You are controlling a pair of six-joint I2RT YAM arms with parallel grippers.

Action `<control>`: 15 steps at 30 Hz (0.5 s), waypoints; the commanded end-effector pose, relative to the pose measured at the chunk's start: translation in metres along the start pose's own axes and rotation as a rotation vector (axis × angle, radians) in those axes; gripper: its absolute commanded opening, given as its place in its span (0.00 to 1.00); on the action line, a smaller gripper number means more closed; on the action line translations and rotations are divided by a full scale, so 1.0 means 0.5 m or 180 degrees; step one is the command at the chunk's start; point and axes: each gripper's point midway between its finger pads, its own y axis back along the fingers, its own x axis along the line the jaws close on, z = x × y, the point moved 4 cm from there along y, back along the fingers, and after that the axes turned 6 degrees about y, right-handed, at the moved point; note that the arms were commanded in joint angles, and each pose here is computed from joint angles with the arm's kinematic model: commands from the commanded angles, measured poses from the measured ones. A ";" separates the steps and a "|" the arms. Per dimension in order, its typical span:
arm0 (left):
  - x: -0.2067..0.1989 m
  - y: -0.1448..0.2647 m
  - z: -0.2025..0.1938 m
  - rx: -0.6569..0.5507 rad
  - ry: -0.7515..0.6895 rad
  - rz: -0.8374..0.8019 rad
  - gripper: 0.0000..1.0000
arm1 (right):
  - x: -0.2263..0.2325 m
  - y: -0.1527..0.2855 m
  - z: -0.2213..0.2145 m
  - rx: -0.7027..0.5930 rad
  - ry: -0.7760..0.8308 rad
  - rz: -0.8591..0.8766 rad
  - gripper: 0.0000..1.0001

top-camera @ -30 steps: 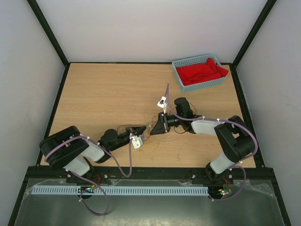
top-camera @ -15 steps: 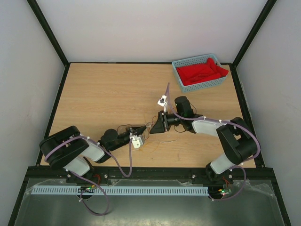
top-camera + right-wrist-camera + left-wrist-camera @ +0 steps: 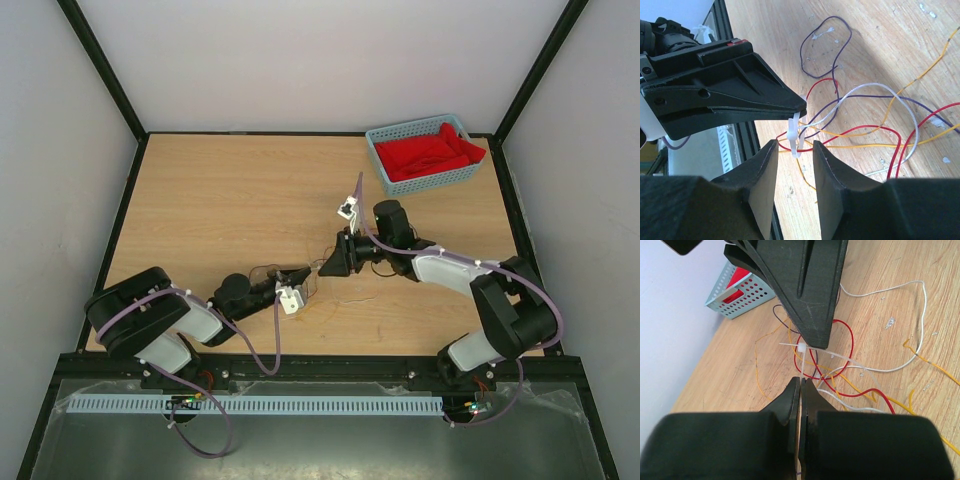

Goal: Zip-tie the wires
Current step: Tie the cable at the center of the board.

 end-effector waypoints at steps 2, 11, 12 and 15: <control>0.019 -0.011 0.024 -0.0162 0.0003 0.0100 0.00 | 0.007 0.009 0.036 -0.0145 0.0185 -0.0056 0.44; 0.018 -0.011 0.025 -0.0167 0.0017 0.0101 0.00 | 0.013 0.011 0.041 -0.0196 0.0216 -0.0037 0.45; 0.018 -0.011 0.024 -0.0164 0.0020 0.0101 0.00 | 0.015 0.013 0.043 -0.0218 0.0240 -0.0048 0.45; 0.017 -0.011 0.023 -0.0161 0.0033 0.0093 0.00 | 0.023 0.019 0.057 -0.0305 0.0317 -0.0060 0.46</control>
